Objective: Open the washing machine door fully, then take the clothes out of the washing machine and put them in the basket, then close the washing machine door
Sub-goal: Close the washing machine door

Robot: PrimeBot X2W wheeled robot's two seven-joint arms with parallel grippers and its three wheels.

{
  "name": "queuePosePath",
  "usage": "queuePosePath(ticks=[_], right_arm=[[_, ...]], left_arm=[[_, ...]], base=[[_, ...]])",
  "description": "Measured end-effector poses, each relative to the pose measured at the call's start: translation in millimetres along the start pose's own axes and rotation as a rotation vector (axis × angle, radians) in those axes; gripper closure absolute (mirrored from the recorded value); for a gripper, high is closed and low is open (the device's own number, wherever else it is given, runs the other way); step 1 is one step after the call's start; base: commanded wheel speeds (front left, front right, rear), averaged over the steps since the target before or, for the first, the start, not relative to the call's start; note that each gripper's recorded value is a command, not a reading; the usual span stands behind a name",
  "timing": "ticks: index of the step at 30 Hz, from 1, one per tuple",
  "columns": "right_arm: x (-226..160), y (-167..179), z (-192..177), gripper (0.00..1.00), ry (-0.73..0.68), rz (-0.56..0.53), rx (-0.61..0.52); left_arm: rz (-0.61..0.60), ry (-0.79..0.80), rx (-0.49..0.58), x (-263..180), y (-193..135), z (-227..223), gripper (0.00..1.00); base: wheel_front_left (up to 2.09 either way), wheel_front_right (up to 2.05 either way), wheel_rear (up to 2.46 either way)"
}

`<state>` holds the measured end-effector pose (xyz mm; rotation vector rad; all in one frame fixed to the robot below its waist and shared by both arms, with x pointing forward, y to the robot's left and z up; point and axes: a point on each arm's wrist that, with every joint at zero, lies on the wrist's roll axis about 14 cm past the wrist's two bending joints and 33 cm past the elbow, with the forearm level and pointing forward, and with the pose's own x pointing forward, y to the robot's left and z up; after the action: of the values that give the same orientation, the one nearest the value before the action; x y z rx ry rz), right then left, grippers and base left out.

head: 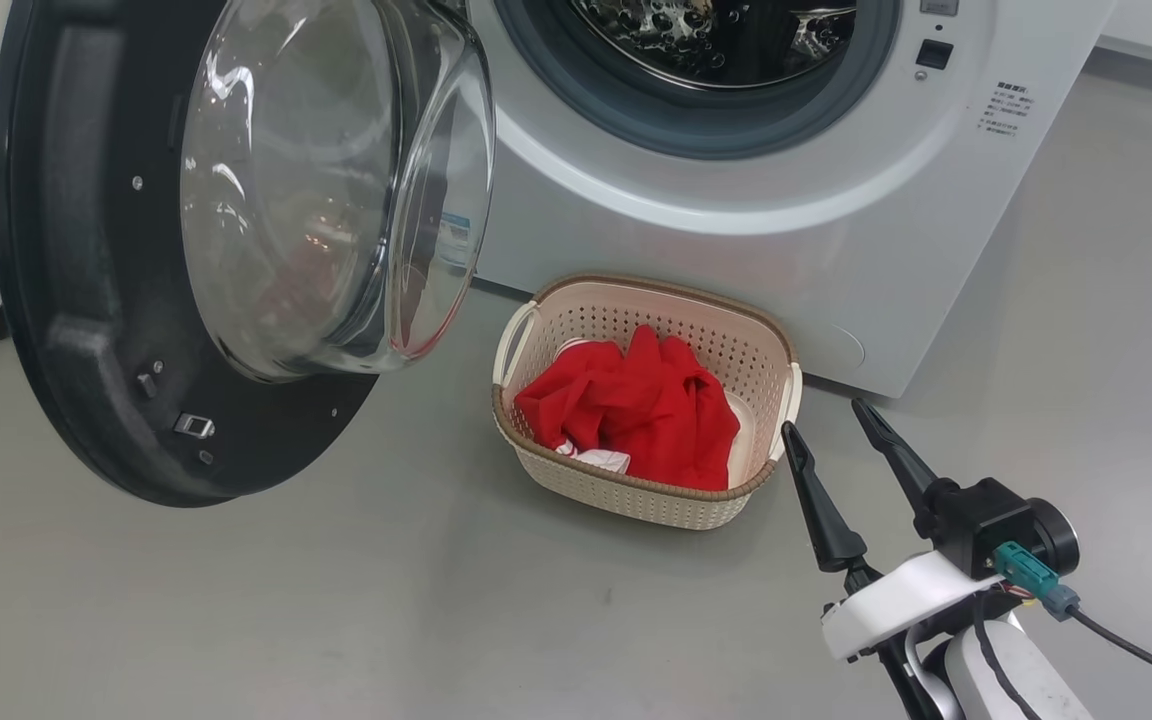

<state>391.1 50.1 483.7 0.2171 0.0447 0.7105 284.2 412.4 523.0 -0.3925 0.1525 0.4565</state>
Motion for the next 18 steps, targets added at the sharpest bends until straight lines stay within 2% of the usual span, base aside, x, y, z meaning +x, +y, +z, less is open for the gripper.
queuePosePath(ticks=[4,18], right_arm=[[-1.3,0.1,1.2,0.0,-0.002,-0.003,0.0],[-4.4,-2.9,2.3,0.0,-0.005,-0.019,0.005]], left_arm=[[0.014,-0.062,0.064,-8.6,5.5,-1.4,1.0],[0.039,-0.173,0.121,-25.6,14.3,-17.5,1.0]], base=[[0.0,0.0,0.0],[0.0,0.0,0.0]])
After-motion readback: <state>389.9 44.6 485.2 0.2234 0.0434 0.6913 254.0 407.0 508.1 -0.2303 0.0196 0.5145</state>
